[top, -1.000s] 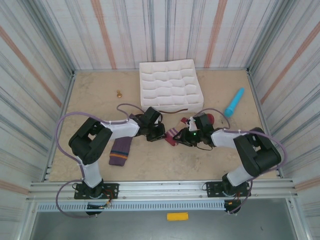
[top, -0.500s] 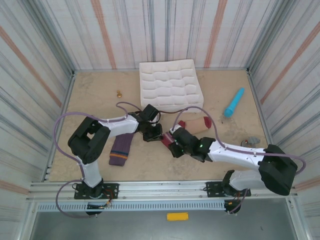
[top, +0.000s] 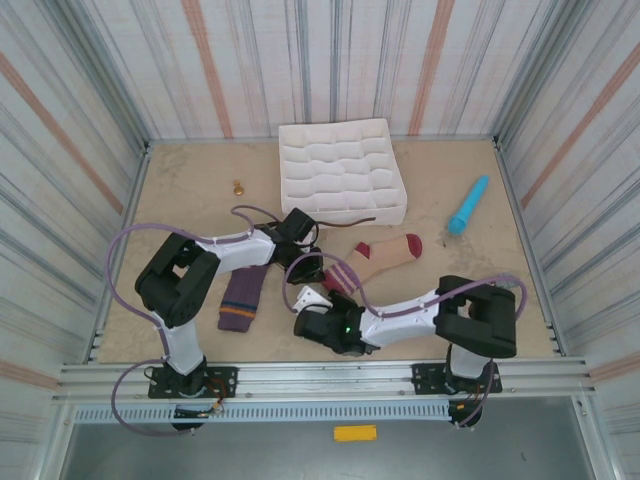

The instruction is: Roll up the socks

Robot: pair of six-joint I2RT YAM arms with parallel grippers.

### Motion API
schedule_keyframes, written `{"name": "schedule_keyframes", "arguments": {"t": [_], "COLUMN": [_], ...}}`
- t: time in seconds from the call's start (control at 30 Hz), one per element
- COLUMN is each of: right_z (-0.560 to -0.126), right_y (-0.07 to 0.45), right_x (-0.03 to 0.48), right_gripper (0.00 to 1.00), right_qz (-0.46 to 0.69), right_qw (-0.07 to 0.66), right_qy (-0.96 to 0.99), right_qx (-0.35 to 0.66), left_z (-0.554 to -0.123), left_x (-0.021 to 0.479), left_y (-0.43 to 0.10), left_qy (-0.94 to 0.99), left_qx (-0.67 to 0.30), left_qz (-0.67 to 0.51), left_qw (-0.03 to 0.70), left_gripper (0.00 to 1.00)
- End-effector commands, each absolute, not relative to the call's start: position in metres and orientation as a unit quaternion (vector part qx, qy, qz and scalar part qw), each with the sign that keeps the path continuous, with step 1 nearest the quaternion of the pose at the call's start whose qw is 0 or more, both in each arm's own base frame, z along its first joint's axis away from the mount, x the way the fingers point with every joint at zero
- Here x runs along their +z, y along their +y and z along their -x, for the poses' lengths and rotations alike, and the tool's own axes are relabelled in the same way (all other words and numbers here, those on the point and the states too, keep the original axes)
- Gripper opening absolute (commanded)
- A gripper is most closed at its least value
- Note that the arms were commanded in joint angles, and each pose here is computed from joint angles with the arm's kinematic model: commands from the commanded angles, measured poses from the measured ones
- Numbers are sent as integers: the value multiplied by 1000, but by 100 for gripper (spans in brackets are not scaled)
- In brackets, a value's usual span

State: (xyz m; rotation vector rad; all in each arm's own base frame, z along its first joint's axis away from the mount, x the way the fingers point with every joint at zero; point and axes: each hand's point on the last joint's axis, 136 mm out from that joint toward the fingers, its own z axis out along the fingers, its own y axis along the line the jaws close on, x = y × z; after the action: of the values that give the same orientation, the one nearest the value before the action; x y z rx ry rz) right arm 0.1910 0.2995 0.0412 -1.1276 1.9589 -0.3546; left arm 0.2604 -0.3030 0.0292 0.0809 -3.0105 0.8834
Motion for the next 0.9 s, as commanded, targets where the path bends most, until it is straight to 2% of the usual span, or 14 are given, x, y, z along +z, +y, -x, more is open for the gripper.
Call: {"name": "schedule_keyframes", "arguments": {"t": [0.0, 0.17, 0.27, 0.37, 0.5, 0.63, 0.73, 0.87], "right_z": [-203, -208, -211, -214, -217, -216, -214, -213], "right_y": [303, 300, 297, 290, 281, 279, 278, 277], "right_x": [48, 31, 20, 13, 9, 7, 7, 11], "right_gripper": [56, 52, 46, 34, 13, 0, 0, 0], "right_qz": [442, 446, 447, 436, 421, 418, 414, 398], "right_qw": [445, 436, 427, 418, 405, 397, 394, 391], "right_qy": [755, 753, 755, 765, 786, 795, 805, 821], "right_qx": [-188, -211, -220, -222, -205, -186, -161, -117], "left_z": [-251, -249, -247, -246, -248, -249, -252, -255], "left_x": [27, 25, 24, 25, 26, 25, 27, 30], "left_y": [-294, -292, -291, -289, -287, -287, -288, -284], "left_qy": [-961, -961, -961, -961, -961, -961, -960, -960], "left_qx": [275, 276, 275, 274, 273, 276, 280, 280], "left_qz": [-22, -21, -20, -20, -21, -19, -19, -18], "left_qw": [18, 21, 23, 23, 19, 17, 13, 5], "left_gripper": [0, 0, 0, 0, 0, 1, 9, 32]}}
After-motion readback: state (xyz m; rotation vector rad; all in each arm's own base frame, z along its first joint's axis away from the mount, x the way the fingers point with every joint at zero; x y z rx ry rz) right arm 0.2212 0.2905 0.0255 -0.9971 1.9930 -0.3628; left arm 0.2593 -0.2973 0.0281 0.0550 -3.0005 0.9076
